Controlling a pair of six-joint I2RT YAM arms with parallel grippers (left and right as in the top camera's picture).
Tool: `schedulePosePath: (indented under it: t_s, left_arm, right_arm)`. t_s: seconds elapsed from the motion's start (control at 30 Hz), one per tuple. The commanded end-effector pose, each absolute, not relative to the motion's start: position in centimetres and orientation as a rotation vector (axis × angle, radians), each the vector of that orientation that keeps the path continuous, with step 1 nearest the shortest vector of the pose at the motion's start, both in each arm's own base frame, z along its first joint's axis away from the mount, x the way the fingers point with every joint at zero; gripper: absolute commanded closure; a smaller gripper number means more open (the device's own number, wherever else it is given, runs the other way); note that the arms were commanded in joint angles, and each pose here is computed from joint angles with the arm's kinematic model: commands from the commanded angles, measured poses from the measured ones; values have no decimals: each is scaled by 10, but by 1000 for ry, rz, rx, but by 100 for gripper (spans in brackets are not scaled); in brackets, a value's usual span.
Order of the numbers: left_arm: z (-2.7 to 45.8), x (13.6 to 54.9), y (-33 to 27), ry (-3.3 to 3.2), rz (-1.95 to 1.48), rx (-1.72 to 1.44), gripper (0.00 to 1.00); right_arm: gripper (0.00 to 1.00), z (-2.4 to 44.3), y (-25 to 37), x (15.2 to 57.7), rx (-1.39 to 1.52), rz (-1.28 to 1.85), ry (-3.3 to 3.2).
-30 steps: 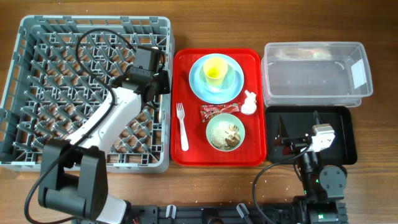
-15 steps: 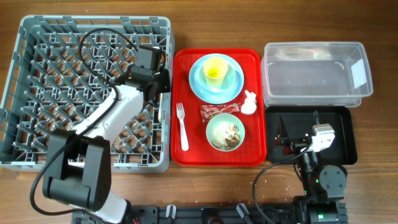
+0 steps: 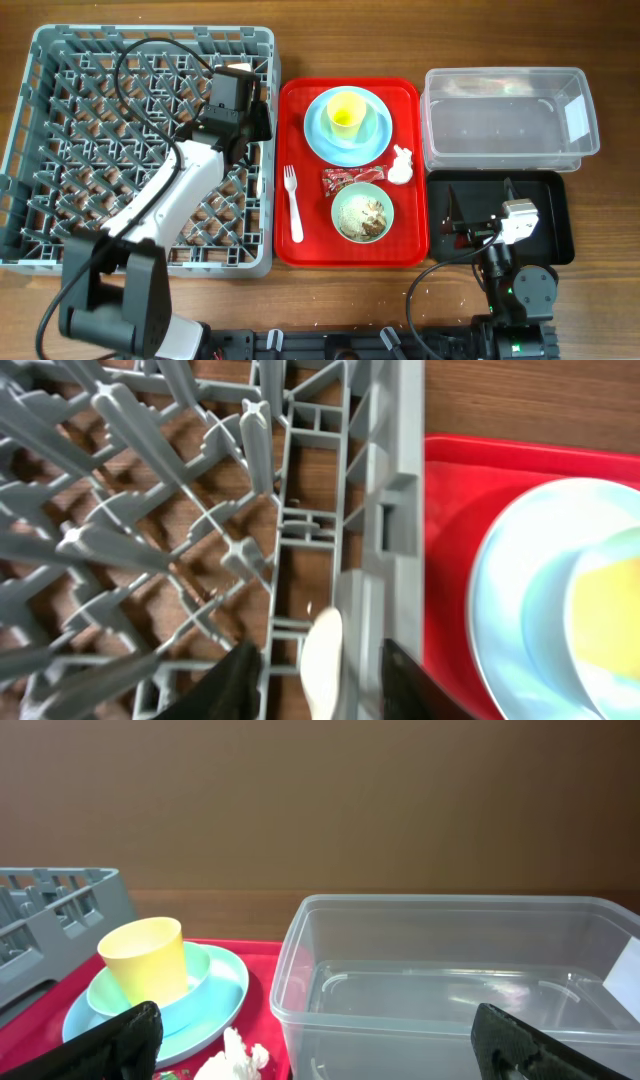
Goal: Sort waste into correct bins and load items into the dishwasher rack
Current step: 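Move the left gripper to the white fork and grasp it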
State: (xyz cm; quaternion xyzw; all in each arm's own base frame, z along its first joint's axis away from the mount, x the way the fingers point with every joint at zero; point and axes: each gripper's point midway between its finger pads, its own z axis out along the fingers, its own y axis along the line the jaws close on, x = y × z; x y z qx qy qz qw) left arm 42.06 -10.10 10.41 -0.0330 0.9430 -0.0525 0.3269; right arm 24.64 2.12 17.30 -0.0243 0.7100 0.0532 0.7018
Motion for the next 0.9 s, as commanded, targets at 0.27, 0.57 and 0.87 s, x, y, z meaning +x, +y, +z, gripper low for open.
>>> schedulePosePath:
  t_s: [0.27,0.57,0.87]
  left_arm:
    - [127,246,-205,2819,-513,61,96]
    - [55,259,-171,2659,78,-479,80]
    - [21,271,-171,2645,200,-436,77]
  right_arm:
    - [0,175,22,246,-53,135,1571]
    - [0,175,22,246,-53,135,1571]
    - [0,175,22,246,-53,135,1571]
